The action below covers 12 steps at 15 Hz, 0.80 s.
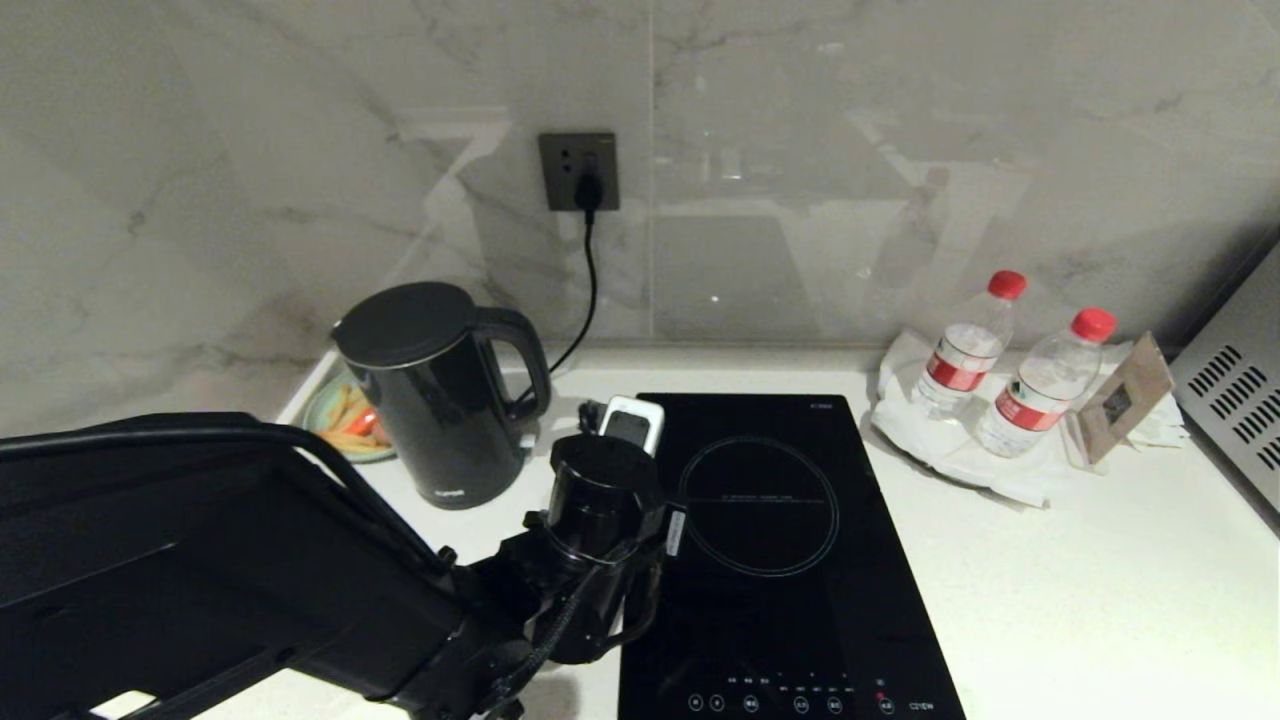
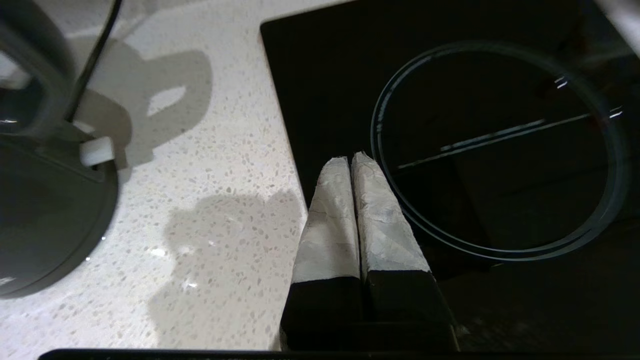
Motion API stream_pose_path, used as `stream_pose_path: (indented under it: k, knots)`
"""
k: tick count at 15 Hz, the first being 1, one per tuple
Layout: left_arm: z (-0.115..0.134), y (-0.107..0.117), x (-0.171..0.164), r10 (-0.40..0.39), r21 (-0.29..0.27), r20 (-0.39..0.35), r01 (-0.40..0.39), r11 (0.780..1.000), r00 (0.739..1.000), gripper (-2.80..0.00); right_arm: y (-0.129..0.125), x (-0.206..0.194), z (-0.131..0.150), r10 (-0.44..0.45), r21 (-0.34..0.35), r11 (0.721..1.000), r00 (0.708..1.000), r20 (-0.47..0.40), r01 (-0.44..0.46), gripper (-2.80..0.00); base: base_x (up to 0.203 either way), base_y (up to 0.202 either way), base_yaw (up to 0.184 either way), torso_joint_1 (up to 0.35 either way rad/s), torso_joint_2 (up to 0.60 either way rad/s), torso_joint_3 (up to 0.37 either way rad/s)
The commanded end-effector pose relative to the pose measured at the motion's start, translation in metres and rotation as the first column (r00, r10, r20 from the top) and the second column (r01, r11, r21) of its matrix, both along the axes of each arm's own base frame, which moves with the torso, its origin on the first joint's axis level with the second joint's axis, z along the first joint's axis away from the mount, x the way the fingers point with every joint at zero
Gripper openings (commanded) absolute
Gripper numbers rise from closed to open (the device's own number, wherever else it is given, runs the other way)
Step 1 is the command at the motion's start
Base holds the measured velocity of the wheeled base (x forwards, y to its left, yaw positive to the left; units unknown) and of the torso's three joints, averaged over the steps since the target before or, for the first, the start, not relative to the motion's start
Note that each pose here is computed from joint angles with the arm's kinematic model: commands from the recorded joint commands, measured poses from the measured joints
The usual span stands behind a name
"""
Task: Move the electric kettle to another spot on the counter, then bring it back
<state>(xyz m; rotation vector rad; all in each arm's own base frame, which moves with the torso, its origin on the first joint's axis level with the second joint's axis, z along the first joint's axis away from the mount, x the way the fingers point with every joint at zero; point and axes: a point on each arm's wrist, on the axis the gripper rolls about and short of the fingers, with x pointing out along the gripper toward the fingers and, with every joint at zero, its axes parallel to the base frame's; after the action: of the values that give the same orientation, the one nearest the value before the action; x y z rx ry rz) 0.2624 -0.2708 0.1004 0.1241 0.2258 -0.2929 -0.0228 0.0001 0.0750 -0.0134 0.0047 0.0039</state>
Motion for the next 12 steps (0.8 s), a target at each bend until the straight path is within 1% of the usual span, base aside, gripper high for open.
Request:
stream_pose_path:
  k: [1,3,5,7,9,12]
  knots:
    - [-0.025,-0.011,0.016,0.013,0.032,-0.022,-0.012,0.999,1.000,0.00,0.000,0.000,0.000,0.001,0.000,1.000,1.000,0.000,-0.001,-2.80,0.000,0.000,0.000,0.000,0.00,0.000]
    - [-0.033,-0.012,0.036,0.041,0.044,-0.012,-0.041,0.998,0.999,0.00,0.000,0.000,0.000,0.001,0.000,1.000,1.000,0.000,-0.001,-2.80,0.000,0.000,0.000,0.000,0.00,0.000]
    - [-0.038,-0.007,0.059,0.082,0.044,0.005,-0.082,0.996,0.997,0.00,0.000,0.000,0.000,0.001,0.000,1.000,1.000,0.000,-0.001,-2.80,0.000,0.000,0.000,0.000,0.00,0.000]
    - [-0.042,-0.003,0.075,0.109,0.046,0.014,-0.110,0.993,0.994,0.00,0.000,0.000,0.000,0.001,0.000,1.000,1.000,0.000,-0.001,-2.80,0.000,0.000,0.000,0.000,0.00,0.000]
    - [-0.047,0.004,0.090,0.139,0.050,0.019,-0.140,0.989,0.990,0.00,0.000,0.000,0.000,0.001,0.000,1.000,1.000,0.000,-0.001,-2.80,0.000,0.000,0.000,0.000,0.00,0.000]
    - [-0.048,0.017,0.101,0.179,0.048,0.020,-0.179,0.983,0.984,0.00,0.000,0.000,0.000,0.001,0.000,1.000,1.000,0.000,-0.001,-2.80,0.000,0.000,0.000,0.000,0.00,0.000]
